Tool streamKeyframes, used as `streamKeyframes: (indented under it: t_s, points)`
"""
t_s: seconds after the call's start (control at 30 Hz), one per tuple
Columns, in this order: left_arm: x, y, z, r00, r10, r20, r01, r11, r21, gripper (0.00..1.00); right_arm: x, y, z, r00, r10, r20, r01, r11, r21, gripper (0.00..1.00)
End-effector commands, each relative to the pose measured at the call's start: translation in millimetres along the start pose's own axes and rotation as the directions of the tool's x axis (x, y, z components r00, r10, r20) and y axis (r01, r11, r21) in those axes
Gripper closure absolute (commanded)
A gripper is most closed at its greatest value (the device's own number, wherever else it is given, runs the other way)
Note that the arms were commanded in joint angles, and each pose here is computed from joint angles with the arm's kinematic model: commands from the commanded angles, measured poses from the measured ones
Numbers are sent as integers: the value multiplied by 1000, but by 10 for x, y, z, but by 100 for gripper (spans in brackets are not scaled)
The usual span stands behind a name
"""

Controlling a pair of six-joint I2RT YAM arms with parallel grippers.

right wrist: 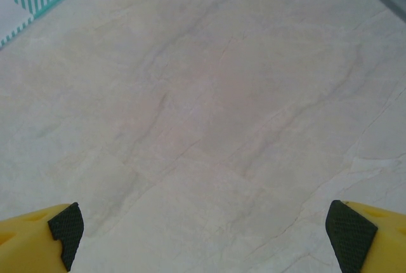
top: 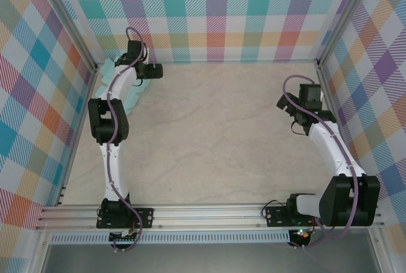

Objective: Fold the paper box

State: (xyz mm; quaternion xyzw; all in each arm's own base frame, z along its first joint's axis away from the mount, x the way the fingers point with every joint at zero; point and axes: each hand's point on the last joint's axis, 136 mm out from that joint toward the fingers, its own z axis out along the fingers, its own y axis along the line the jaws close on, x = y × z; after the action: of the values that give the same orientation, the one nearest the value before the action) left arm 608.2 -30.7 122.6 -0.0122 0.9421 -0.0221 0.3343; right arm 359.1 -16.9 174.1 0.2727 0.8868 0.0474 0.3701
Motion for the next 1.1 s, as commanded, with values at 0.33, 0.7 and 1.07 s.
streamKeyframes:
  t_s: [0.33,0.7,1.07]
  points:
    - [425,-33,443,985,94,-146,-103,993,-50,63,39,225,-121,999,10,-31,-14,994,-113,0]
    - [450,-411,24,973,169,-156,-172,985,-10,100,85,494,-59,994,15,-105,-32,987,-158,0]
    - [1308,-1629,-799,979,7,-204,11,996,88,100,231,732,28,970,36,-239,-88,973,-212,0]
